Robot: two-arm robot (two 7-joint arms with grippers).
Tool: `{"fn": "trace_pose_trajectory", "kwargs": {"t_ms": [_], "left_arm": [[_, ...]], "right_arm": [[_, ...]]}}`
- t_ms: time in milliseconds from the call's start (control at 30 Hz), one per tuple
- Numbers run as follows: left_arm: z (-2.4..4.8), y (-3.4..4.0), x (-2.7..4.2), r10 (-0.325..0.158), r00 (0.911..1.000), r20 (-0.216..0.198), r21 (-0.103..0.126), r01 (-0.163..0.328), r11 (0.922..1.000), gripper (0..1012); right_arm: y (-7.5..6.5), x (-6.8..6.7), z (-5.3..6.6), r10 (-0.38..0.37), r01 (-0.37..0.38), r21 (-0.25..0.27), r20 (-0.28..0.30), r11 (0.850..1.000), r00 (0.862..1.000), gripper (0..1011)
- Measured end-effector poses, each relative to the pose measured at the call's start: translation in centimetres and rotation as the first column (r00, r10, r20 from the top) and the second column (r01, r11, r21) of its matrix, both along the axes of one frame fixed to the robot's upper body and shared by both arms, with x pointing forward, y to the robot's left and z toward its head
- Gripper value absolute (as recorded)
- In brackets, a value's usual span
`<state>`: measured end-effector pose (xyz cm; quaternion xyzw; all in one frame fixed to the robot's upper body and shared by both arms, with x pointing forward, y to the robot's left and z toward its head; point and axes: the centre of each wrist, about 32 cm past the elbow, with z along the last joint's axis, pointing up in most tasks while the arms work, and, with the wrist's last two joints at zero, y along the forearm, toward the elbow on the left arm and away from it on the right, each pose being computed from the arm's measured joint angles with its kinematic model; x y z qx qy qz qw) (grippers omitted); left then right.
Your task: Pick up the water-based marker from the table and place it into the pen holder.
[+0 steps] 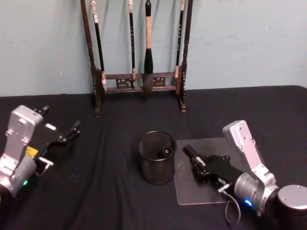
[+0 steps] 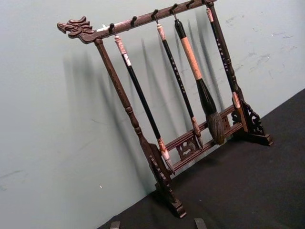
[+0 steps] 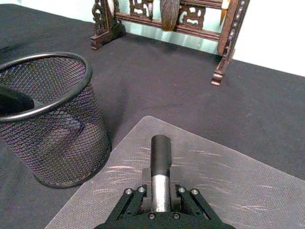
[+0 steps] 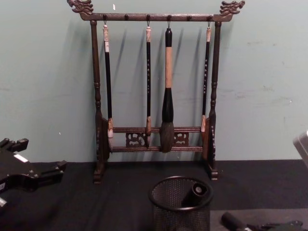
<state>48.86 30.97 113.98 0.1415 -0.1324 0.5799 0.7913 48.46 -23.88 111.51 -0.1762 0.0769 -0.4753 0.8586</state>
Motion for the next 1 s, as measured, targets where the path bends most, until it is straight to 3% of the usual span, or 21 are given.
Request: {"fn": "trace_pose_trajectory", "kwargs": {"t_ms": [300, 633, 1000], "left_arm": [[0.0, 0.0, 0.0, 0.0, 1.0, 0.0, 0.0, 0.0, 1.0, 1009], [0.0, 0.0, 0.0, 0.0, 1.0, 0.0, 0.0, 0.0, 1.0, 1009], [0.0, 0.0, 0.0, 0.0, 1.0, 0.0, 0.0, 0.0, 1.0, 1009]], "right_arm": [[-0.05, -0.13, -0.09, 0.0, 0.0, 0.017, 0.006, 1.0, 1.0, 215], [-0.18, -0.51, -0.05, 0.001, -0.004, 0.046, 0.07, 0.999, 0.998, 215], [-0.53, -0.99, -0.18, -0.029, 0.004, 0.15, 0.167, 0.989, 0.986, 215]]}}
